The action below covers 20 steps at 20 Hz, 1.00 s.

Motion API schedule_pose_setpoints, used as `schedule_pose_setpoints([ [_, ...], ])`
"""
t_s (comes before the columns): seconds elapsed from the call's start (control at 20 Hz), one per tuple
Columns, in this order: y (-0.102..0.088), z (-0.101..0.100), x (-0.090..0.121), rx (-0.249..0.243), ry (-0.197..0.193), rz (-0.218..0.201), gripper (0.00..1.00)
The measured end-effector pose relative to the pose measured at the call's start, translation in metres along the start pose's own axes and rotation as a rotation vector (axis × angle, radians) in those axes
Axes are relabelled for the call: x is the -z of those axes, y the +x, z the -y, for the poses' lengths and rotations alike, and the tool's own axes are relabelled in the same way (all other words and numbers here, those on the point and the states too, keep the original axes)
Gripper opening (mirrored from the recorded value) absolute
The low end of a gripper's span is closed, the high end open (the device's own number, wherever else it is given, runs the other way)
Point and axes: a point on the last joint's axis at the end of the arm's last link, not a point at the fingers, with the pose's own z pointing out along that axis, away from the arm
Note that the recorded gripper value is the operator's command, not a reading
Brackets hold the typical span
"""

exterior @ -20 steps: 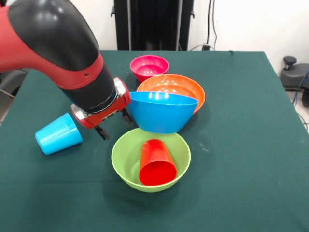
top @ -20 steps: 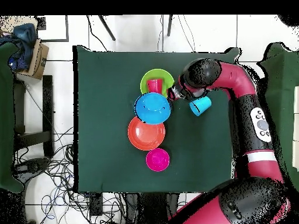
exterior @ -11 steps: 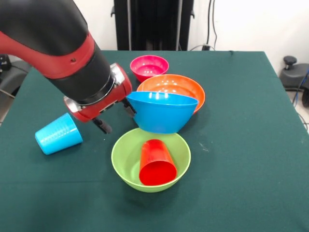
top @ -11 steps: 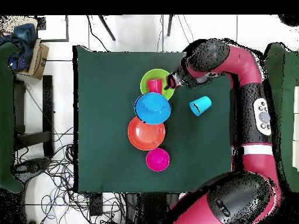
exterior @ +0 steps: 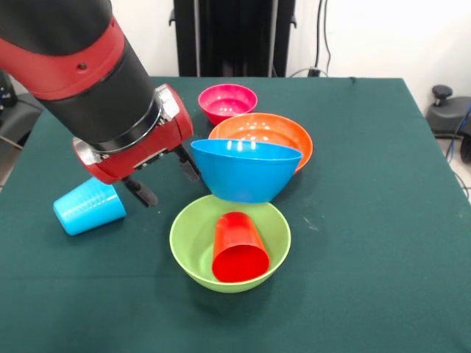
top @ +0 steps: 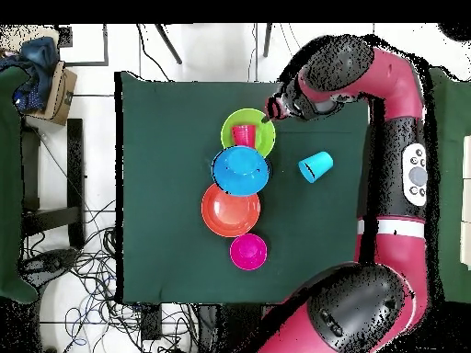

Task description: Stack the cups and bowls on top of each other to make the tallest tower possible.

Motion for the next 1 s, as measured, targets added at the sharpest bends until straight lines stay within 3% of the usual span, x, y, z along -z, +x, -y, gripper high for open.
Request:
schedule_pose_setpoints([
  [0.45,-0.022,-0.009,0.012,-0.005,-0.011,0.054,1.00],
  [1.0,-0.070,-0.057,-0.015,0.033,-0.023,0.075,1.00],
])
